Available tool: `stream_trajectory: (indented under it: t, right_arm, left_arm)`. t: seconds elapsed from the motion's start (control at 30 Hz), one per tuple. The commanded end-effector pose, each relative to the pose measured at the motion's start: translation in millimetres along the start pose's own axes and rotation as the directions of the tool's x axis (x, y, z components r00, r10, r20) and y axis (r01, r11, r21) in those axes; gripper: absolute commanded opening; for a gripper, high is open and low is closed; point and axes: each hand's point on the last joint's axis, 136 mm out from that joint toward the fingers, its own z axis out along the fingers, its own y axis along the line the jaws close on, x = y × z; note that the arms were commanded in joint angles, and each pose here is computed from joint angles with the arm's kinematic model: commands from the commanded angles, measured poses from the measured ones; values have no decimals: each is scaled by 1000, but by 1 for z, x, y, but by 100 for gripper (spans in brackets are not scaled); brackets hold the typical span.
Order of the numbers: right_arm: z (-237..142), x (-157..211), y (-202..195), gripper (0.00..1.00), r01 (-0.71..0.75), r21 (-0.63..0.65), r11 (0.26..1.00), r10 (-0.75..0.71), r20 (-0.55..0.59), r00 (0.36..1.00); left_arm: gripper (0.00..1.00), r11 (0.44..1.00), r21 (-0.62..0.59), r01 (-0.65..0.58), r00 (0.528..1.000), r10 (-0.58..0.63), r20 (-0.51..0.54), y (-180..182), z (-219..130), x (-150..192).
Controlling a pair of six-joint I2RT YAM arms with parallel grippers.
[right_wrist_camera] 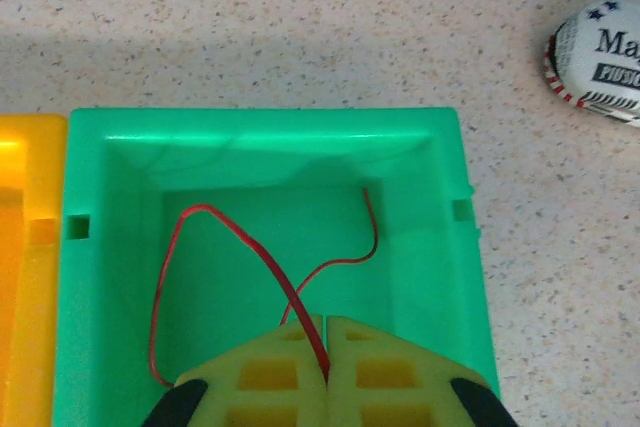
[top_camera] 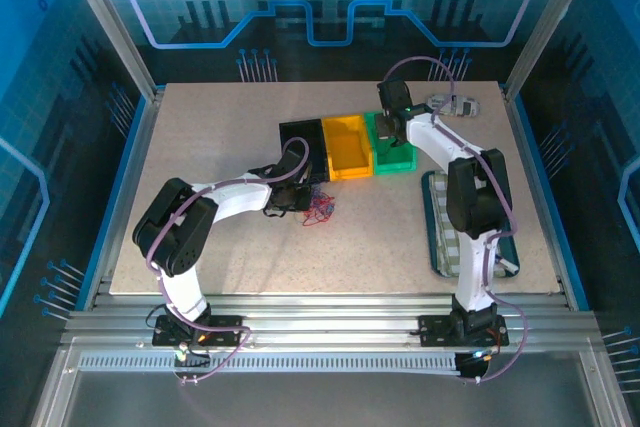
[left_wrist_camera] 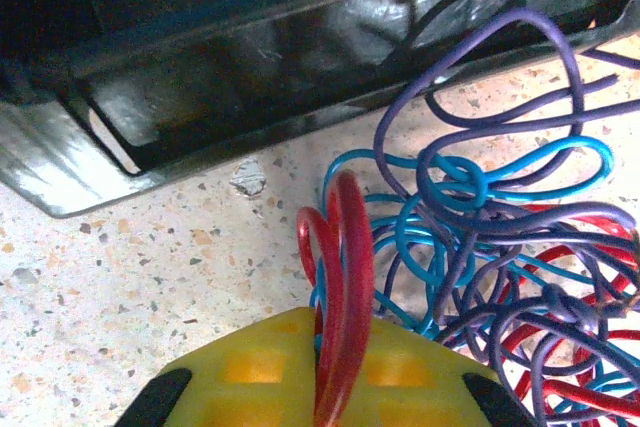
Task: Untangle the cables
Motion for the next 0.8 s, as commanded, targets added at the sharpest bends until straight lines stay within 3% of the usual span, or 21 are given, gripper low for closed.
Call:
stream_trajectory:
  t: [0.0,0.17,0.3,0.53,0.63,0.77]
  right_arm:
    - [1,5,6,2,-50,-36,998,48,-41,998]
    - [-15,-5,-5,42,-123,-53,991,122,-16,992]
    - [-43,-23,-11,55,-136,-79,988,141,69,988]
    - [-83,-17,-6,58,-137,-159,978,158,125,980]
    - [-105,4,30,57,-58,-318,946,112,155,982]
    - [-133,55,99,57,39,-575,817,36,118,992]
  left_arm:
    - [0,999,30,-28,999,28,-19,-6,-3,-2]
    - [0,999,39,-28,999,29,-17,-8,-6,-3]
    - [0,998,48,-31,999,32,-10,-10,-9,-4]
    - [0,993,108,-47,999,48,-11,-19,-12,-2]
    - [0,986,154,-60,998,62,-9,-26,-15,1]
    - [0,976,203,-80,997,83,-7,-34,-19,4]
